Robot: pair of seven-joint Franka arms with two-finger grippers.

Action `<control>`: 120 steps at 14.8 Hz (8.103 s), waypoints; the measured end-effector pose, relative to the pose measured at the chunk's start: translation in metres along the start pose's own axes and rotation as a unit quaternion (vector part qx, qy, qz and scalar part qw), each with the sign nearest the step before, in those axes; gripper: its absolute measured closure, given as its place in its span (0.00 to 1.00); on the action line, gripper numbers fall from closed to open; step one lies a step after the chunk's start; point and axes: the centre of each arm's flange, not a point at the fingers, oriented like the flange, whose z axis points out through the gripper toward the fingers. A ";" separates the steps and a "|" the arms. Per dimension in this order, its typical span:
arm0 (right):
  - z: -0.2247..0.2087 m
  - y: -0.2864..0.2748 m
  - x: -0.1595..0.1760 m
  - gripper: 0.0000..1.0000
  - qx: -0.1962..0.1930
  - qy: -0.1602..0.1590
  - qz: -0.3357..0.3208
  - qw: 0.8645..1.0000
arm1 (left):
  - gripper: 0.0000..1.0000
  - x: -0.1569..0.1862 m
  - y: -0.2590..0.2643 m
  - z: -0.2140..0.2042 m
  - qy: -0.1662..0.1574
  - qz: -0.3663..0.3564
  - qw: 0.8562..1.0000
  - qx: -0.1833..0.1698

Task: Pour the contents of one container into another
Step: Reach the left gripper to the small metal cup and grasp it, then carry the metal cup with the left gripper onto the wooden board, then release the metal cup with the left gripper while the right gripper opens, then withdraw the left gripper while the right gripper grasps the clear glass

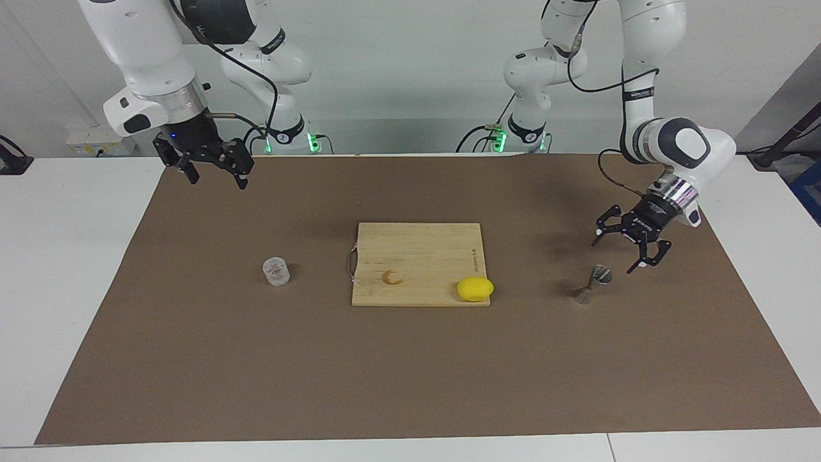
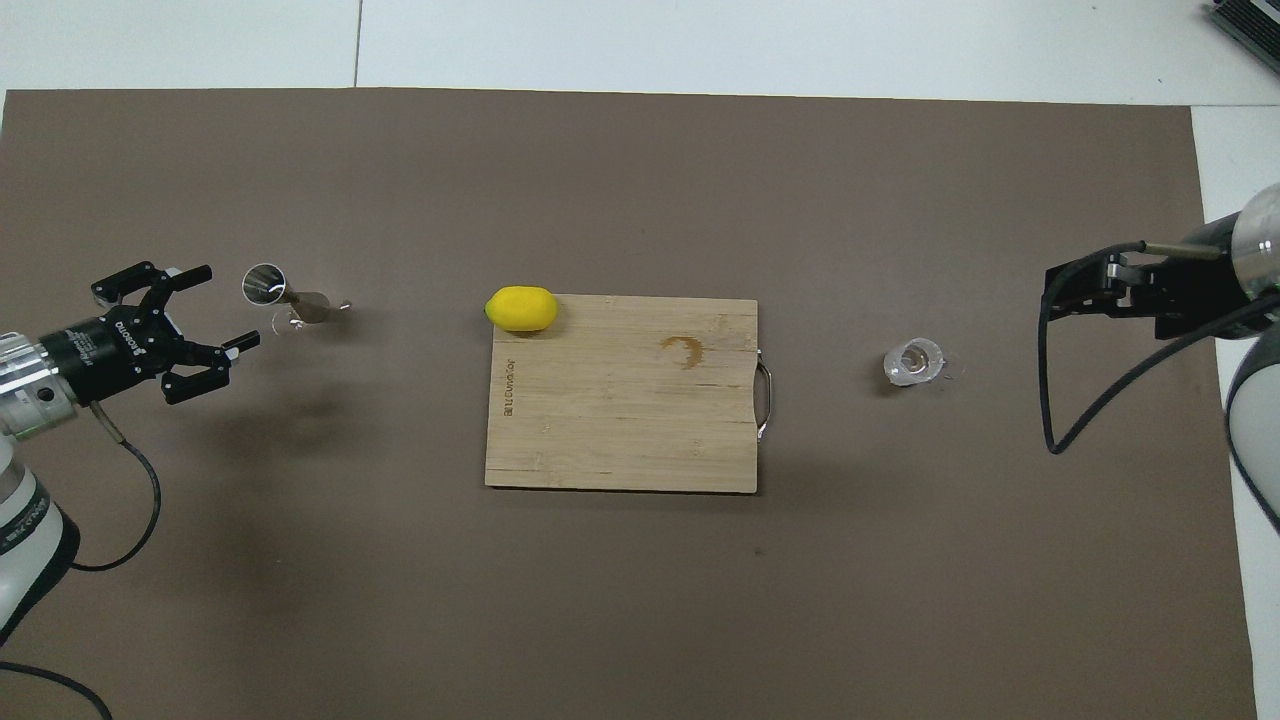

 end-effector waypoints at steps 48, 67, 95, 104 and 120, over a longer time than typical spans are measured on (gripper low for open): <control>0.000 0.000 0.000 0.00 0.000 0.000 0.000 1.000 | 0.50 -0.152 -0.148 0.172 -0.090 0.009 0.983 0.157; 0.001 0.014 0.002 0.00 -0.001 -0.004 0.013 1.000 | 0.50 -0.174 -0.319 0.307 -0.006 0.001 0.990 0.139; 0.260 0.072 0.038 0.00 0.166 -0.228 0.606 0.744 | 0.00 -0.265 -0.236 0.218 -0.004 0.175 0.982 0.066; 0.338 0.116 0.039 0.00 0.209 -0.280 0.601 0.719 | 0.00 -0.269 -0.108 0.147 0.153 0.409 0.900 -0.014; 0.366 0.090 0.025 0.19 0.243 -0.325 0.597 0.693 | 0.00 -0.247 -0.036 -0.020 0.239 0.753 0.523 0.321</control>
